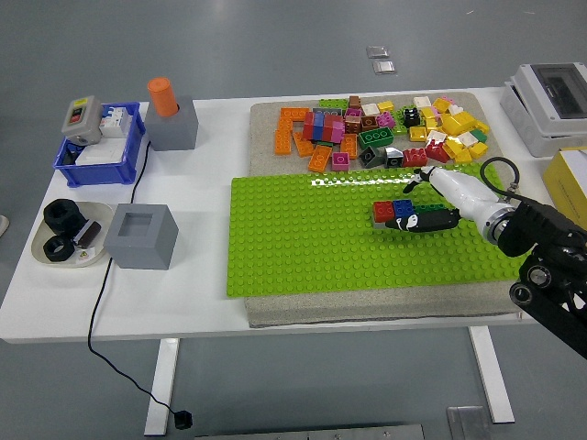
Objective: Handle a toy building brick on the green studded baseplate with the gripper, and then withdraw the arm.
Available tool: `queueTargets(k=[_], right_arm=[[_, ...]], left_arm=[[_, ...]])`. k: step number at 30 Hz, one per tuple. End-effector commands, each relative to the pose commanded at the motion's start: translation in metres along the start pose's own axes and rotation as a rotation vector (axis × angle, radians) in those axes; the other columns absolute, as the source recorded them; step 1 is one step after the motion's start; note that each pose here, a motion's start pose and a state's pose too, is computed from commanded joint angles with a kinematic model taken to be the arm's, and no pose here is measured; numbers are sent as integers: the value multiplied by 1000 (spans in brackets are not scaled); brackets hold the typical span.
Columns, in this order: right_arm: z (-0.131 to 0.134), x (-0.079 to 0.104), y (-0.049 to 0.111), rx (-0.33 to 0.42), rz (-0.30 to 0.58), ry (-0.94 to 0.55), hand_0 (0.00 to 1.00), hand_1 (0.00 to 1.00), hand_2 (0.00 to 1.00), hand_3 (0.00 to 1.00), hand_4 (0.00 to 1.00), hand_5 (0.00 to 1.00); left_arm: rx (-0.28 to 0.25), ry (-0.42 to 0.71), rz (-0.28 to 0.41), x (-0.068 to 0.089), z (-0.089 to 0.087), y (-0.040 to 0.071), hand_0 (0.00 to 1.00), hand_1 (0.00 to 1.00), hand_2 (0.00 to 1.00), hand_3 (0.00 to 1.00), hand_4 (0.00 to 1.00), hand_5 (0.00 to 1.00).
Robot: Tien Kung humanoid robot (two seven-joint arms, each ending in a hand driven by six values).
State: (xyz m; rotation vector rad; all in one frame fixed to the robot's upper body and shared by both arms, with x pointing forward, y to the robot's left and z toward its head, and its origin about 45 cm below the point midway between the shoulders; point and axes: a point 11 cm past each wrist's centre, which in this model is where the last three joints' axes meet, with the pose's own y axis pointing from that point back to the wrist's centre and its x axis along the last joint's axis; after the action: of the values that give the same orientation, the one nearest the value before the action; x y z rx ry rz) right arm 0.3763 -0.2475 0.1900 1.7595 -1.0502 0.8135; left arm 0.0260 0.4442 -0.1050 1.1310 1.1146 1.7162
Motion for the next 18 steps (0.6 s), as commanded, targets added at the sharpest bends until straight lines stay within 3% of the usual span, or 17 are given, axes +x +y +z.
queueTargets(k=[18], right_arm=[[3, -12, -2, -8, -32, -21, 982, 950, 958, 641, 949, 617]], left_arm=[[5, 0, 0, 0, -2, 0, 597, 616, 540, 596, 759, 201]])
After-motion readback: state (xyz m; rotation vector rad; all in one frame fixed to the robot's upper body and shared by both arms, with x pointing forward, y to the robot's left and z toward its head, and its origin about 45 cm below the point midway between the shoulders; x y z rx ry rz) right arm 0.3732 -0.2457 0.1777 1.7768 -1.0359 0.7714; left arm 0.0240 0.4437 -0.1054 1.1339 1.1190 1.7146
